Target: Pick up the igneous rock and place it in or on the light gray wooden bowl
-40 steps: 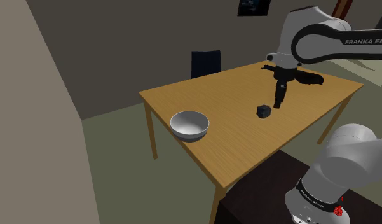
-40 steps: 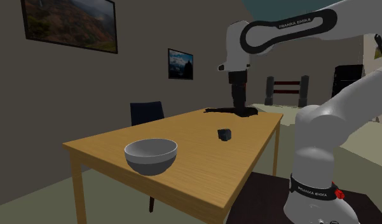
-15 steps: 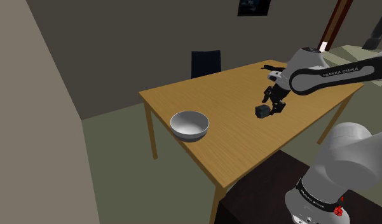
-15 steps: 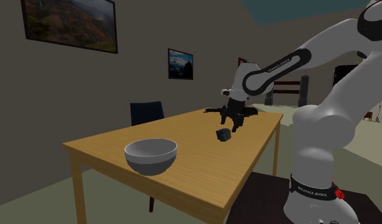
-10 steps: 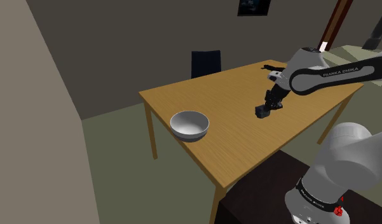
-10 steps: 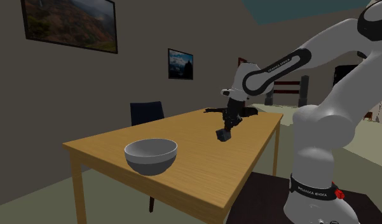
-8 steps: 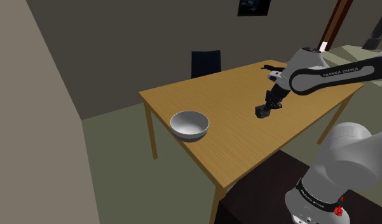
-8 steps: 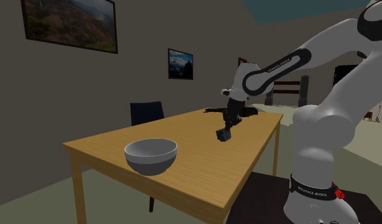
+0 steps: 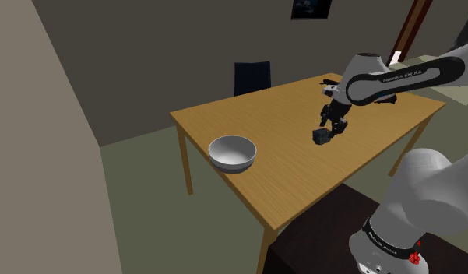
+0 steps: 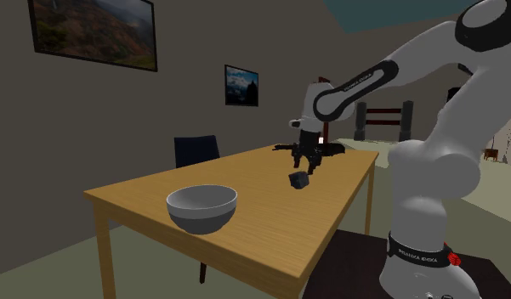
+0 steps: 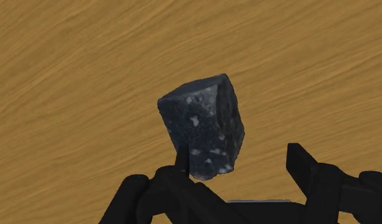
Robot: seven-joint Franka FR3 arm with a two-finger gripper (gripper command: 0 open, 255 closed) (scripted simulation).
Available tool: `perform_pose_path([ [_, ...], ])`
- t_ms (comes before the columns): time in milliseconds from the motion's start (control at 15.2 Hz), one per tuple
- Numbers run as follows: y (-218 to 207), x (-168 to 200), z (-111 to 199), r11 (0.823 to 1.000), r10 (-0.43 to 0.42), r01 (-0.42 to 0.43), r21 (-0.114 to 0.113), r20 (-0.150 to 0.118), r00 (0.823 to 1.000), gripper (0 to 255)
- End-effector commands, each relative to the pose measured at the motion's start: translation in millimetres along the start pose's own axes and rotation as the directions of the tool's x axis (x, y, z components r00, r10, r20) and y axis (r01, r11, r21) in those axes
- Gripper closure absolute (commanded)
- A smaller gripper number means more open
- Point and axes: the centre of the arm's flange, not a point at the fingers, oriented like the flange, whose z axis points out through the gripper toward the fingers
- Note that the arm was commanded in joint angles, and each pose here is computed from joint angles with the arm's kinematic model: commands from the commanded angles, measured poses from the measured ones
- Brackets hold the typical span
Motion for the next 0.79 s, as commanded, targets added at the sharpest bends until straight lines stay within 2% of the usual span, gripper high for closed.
perform_pose_path([
  [0,53,13,3,0.976,-0.1,0.084,0.199,0.071,0.992,0],
  [66,81,20,11,0.945,-0.157,0.12,0.303,0.101,0.982,0],
  [132,91,23,14,0.93,-0.179,0.132,0.342,0.11,0.978,0],
  [594,78,16,52,0.93,-0.179,0.132,0.342,0.11,0.978,0],
  [726,78,16,52,0.93,-0.179,0.132,0.342,0.11,0.978,0],
])
